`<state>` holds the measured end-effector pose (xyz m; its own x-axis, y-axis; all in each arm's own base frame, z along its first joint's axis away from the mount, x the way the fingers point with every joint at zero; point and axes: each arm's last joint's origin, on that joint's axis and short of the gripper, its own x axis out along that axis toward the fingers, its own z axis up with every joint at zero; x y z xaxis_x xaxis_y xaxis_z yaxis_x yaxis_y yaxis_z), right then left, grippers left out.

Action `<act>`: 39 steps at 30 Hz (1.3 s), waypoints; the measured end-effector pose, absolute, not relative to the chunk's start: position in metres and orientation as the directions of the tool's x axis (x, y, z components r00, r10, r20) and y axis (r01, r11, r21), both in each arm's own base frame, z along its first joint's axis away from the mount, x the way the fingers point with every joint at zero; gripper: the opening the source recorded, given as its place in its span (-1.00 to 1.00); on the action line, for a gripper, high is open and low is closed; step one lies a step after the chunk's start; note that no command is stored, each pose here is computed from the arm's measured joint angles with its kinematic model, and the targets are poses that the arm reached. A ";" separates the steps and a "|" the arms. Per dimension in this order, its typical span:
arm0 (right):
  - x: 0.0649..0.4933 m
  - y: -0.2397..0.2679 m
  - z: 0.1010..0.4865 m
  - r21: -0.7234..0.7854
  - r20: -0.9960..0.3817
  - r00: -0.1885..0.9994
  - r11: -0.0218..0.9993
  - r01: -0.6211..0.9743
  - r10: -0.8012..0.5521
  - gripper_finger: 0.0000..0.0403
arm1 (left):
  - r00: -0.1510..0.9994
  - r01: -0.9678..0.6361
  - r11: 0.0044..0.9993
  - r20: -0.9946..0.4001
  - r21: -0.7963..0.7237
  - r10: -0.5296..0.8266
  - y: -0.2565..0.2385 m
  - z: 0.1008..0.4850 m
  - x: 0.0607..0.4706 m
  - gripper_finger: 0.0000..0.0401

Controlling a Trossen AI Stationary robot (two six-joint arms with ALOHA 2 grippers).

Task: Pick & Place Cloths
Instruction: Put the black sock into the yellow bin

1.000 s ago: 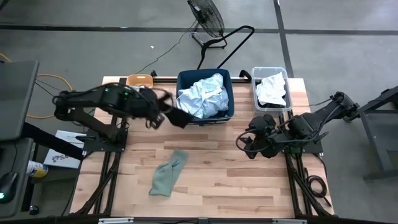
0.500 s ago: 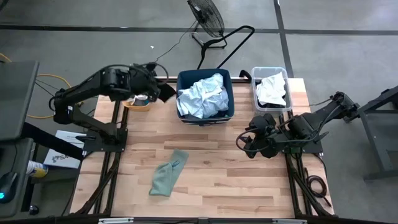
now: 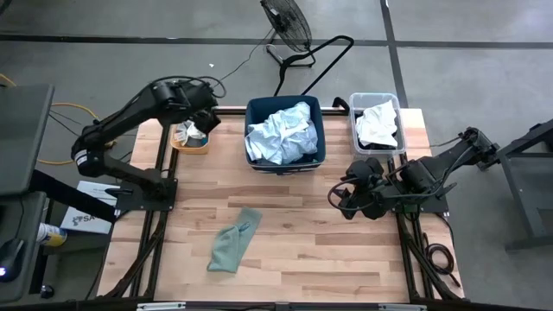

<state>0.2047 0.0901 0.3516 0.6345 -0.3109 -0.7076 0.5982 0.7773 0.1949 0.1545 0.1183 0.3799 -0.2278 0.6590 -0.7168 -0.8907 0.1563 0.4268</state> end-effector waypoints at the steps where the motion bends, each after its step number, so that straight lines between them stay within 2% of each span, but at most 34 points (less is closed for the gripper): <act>1: 0.205 0.090 0.352 0.193 -0.704 0.635 0.776 0.600 -0.317 0.06 | -0.255 -0.882 0.143 -0.710 0.449 0.656 0.120 0.375 0.153 -1.00; 9: 0.205 0.090 0.352 0.196 -0.697 0.637 0.768 0.610 -0.328 0.06 | -0.411 -0.815 0.037 -0.622 0.579 0.667 0.132 0.354 0.145 -1.00; 24: 0.205 0.089 0.352 0.231 -0.678 0.640 0.722 0.652 -0.361 0.06 | -0.514 -0.739 -0.110 -0.451 0.665 0.730 0.138 0.359 0.135 -1.00; 34: 0.205 0.088 0.353 0.244 -0.673 0.641 0.708 0.663 -0.368 0.06 | -0.553 -0.644 -0.135 -0.337 0.753 0.762 0.139 0.362 0.134 -1.00; 36: 0.205 0.088 0.353 0.246 -0.672 0.641 0.706 0.665 -0.370 0.06 | -0.555 -0.621 -0.117 -0.330 0.775 0.764 0.139 0.362 0.134 -1.00; 39: 0.205 0.088 0.353 0.246 -0.671 0.642 0.705 0.665 -0.371 0.06 | -0.548 -0.579 -0.033 -0.359 0.815 0.755 0.140 0.360 0.136 -1.00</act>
<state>0.2050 0.0882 0.3526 0.6415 -0.3709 -0.6714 0.6649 0.7054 0.2456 0.1355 0.1397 0.3604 -0.5483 0.7552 -0.3594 -0.5791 -0.0328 0.8146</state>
